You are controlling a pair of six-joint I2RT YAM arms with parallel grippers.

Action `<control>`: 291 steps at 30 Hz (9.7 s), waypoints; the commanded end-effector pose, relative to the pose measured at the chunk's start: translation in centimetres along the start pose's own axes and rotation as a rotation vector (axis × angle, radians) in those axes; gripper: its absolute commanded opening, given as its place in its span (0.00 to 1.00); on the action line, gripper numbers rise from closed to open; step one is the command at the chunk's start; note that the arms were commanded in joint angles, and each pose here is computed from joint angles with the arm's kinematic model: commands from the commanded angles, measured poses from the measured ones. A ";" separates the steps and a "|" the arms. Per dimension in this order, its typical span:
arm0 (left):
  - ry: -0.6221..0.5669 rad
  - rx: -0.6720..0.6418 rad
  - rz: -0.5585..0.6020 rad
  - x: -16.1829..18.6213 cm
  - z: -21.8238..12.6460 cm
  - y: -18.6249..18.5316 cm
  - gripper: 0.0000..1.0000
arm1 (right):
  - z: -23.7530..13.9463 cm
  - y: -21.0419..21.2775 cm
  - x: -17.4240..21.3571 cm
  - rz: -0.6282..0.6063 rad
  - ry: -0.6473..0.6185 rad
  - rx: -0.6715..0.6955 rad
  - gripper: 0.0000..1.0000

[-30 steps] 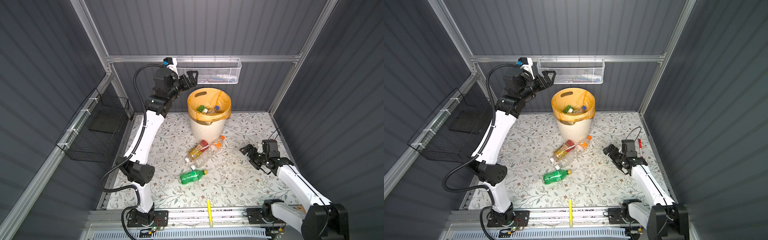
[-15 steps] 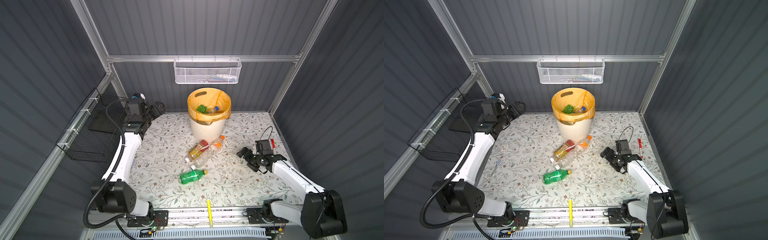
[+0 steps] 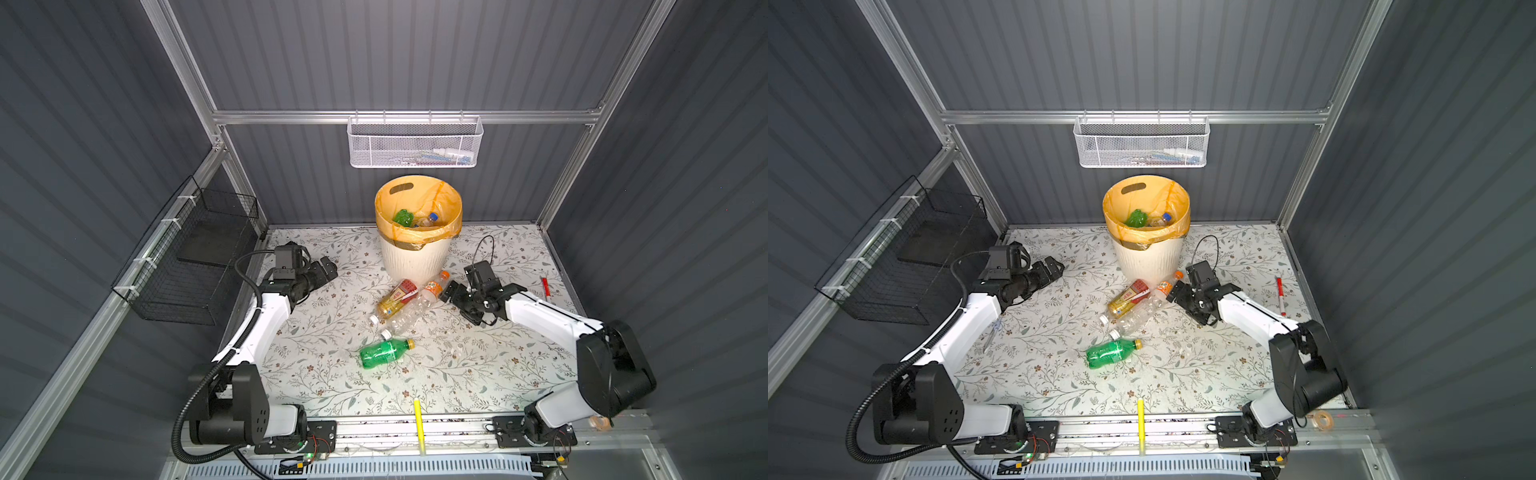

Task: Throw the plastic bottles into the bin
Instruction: 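Grasp the orange-capped bottle with the right gripper while the left gripper withdraws, then lift the orange-capped bottle over the bin and drop it with the right gripper, then grasp the red-and-gold labelled bottle with the left gripper while the right gripper returns, then lift the red-and-gold bottle over the bin and release it with the left gripper, then grasp the clear unlabelled bottle with the right gripper while the left gripper withdraws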

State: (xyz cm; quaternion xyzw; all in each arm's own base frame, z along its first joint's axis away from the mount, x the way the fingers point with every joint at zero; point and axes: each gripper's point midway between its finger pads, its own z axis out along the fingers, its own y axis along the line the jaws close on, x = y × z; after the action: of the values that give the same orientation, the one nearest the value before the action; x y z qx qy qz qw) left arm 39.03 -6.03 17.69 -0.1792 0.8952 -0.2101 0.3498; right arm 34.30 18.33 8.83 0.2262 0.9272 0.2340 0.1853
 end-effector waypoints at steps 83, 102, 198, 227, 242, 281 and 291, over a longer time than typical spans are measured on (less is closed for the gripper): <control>0.154 0.088 -0.059 4.9 4.5 1.1 0.97 | -6.6 -16.9 5.4 0.295 -0.144 0.173 0.55; 0.141 0.164 0.007 5.2 2.8 -1.8 1.00 | -32.3 21.0 -18.0 -0.151 -0.400 -0.488 0.99; 0.329 -0.310 0.376 11.3 7.0 4.4 0.83 | -9.3 -9.0 -5.4 0.199 -0.187 -0.112 0.99; -0.470 0.526 0.514 -16.7 -12.3 -34.0 1.00 | -8.5 -9.1 -4.2 0.221 -0.158 -0.145 0.99; -0.449 0.235 0.378 -17.3 -11.1 -20.4 1.00 | -8.7 -8.7 -4.9 0.197 -0.162 -0.132 0.99; 0.027 -0.018 0.166 1.7 -0.1 0.8 0.99 | 1.9 7.5 8.7 0.188 0.126 0.032 0.99; 0.034 -0.011 0.159 2.0 0.0 1.4 1.00 | 4.7 8.2 9.6 0.238 0.142 0.033 0.99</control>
State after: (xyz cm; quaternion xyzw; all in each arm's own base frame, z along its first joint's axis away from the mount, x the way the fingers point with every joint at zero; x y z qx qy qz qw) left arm 37.75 -5.76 15.64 -0.1160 0.9149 -0.1744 0.3451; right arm 30.92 30.68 7.17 0.3080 0.9132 0.2520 0.0878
